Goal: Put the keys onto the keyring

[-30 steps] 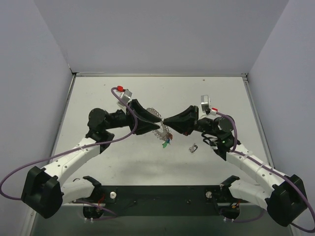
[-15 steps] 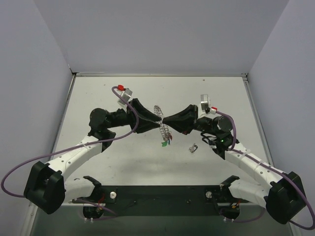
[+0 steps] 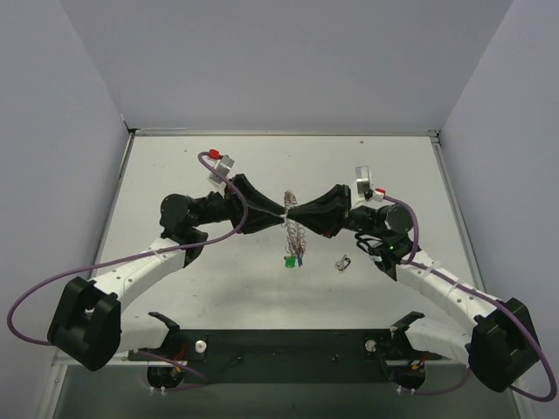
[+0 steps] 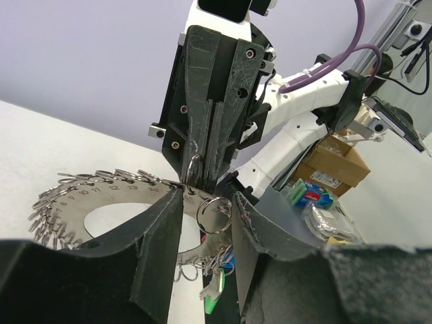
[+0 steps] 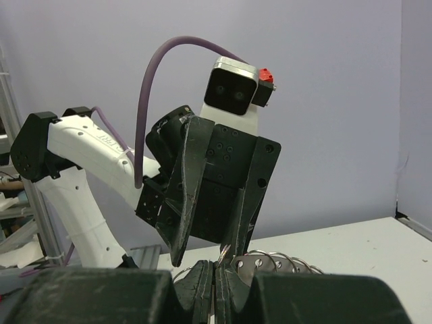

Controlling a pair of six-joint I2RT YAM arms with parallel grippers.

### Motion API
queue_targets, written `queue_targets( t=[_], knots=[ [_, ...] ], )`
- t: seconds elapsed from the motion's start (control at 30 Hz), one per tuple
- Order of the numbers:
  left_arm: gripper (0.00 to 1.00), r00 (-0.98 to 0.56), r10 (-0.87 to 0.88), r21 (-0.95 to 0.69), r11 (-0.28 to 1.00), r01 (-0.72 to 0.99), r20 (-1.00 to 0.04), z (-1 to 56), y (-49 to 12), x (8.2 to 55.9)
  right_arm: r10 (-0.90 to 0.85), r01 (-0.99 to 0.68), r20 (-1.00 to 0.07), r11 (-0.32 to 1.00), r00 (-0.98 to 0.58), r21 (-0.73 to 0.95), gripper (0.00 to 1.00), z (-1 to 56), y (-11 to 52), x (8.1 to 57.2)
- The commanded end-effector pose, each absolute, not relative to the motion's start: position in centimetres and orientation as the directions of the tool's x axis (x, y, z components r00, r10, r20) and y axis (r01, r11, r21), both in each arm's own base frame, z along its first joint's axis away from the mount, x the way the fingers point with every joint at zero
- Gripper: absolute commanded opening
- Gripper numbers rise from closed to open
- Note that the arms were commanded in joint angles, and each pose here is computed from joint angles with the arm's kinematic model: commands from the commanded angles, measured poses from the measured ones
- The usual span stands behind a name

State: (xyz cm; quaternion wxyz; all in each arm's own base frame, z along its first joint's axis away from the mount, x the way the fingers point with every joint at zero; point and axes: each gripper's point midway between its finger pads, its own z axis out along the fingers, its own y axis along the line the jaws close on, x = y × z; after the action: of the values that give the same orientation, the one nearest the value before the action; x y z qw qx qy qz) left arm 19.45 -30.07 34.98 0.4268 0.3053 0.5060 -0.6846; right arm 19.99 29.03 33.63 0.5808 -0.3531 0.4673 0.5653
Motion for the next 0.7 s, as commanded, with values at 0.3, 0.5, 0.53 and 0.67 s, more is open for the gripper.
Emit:
queue_targets(
  t=[0.3, 0.5, 0.53, 0.67],
  knots=[
    [0.4, -0.35, -0.289, -0.335, -0.101, 0.937, -0.891, 37.0, -29.4, 19.1, 0.377, -0.999, -0.925, 0.005, 0.035, -0.036, 0.0, 36.2, 28.7, 17.4],
    [0.43, -0.282, -0.214, -0.306, 0.09, 0.948, -0.935, 36.8, -28.4, 20.6, 0.302, -0.998, -0.953, -0.059, -0.036, 0.018, 0.0, 35.8, 28.2, 17.8],
    [0.46, -0.288, -0.173, -0.312, 0.132, 0.941, -0.942, 36.0, -28.1, 20.8, 0.274, -0.996, -0.96, -0.07, -0.065, 0.047, 0.0, 35.8, 28.4, 18.0],
    [0.5, -0.304, -0.105, -0.32, 0.205, 0.925, -0.947, 35.6, -27.7, 21.4, 0.214, -0.995, -0.973, -0.077, -0.086, 0.071, 0.0, 34.8, 28.5, 18.1]
  ],
)
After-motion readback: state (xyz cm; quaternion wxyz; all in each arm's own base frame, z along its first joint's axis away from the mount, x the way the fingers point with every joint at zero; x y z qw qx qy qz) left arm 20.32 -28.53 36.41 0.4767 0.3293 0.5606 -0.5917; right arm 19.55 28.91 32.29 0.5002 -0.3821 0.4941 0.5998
